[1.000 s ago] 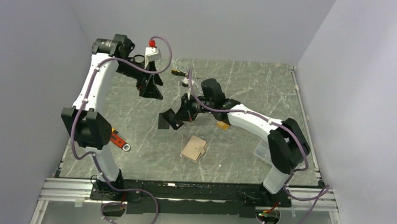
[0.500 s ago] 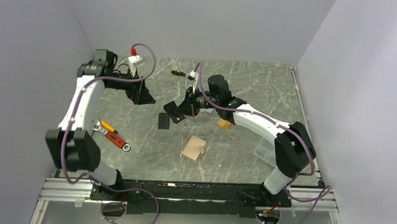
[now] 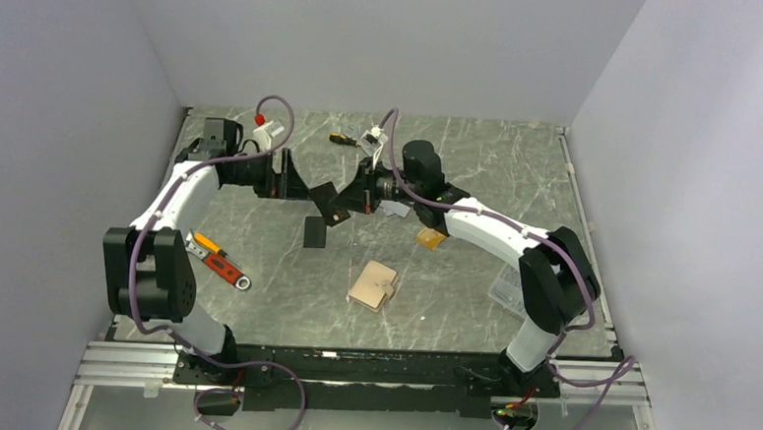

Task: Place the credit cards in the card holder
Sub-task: Place the credit card at the center of the board.

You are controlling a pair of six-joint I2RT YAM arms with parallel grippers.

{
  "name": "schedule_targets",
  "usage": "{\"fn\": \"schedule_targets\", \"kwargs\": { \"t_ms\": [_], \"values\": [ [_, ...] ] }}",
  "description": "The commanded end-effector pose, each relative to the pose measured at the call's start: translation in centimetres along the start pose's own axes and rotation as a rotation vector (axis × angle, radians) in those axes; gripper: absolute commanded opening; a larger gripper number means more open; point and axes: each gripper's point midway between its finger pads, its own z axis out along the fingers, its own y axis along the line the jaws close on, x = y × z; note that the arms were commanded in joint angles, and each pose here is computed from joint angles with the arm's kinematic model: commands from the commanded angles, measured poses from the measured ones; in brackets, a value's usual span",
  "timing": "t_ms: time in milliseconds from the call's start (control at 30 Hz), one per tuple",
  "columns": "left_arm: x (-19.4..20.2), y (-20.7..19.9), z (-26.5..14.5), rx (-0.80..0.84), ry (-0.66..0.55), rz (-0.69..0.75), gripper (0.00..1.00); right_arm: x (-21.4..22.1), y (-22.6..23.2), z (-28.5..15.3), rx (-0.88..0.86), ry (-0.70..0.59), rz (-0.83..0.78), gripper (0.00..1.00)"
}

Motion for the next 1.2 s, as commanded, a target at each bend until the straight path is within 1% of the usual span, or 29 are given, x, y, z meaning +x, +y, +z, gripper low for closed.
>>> {"fn": "schedule_targets", "kwargs": {
  "t_ms": [0, 33, 133, 367, 533, 667, 867, 1000, 1033, 1167],
  "values": [
    [-4.4, -4.6, -1.4, 0.112, -0.218, 0.065, 0.99, -1.7, 0.5, 1.2, -0.081, -0.081, 0.026, 0.0],
    [-4.0, -5.4, -1.3, 0.169, -0.231, 0.067, 0.99, -1.8, 0.5, 1.3, -0.094, -0.09, 0.037, 0.0],
    [-3.4, -6.5, -1.3, 0.259, -0.265, 0.081, 0.99, -2.0, 0.8, 1.8, -0.144, -0.104, 0.071, 0.0],
    [-1.8, -8.4, -1.5, 0.437, -0.262, 0.086, 0.99, -2.0, 0.4, 2.0, -0.175, -0.108, 0.102, 0.0],
    [-1.7, -8.9, -2.0, 0.461, -0.278, 0.145, 0.99, -2.8, 0.8, -0.1, -0.209, -0.142, 0.123, 0.0],
    [-1.8, -8.7, -2.0, 0.454, -0.26, 0.138, 0.99, -3.4, 1.0, -1.8, -0.219, -0.172, 0.132, 0.0],
    [-2.2, -9.2, -2.6, 0.463, -0.256, 0.138, 0.99, -3.4, 0.3, -3.1, -0.186, -0.187, 0.133, 0.0],
    [-2.6, -10.3, -3.3, 0.5, -0.263, 0.165, 0.99, -3.4, 0.1, -2.9, -0.186, -0.187, 0.139, 0.0],
    [-2.5, -10.6, -3.4, 0.511, -0.262, 0.149, 0.99, -3.6, 0.1, -2.8, -0.192, -0.19, 0.139, 0.0],
    [-2.2, -11.4, -3.4, 0.546, -0.267, 0.153, 0.99, -3.8, 1.1, -1.1, -0.235, -0.167, 0.131, 0.0]
  ]
}}
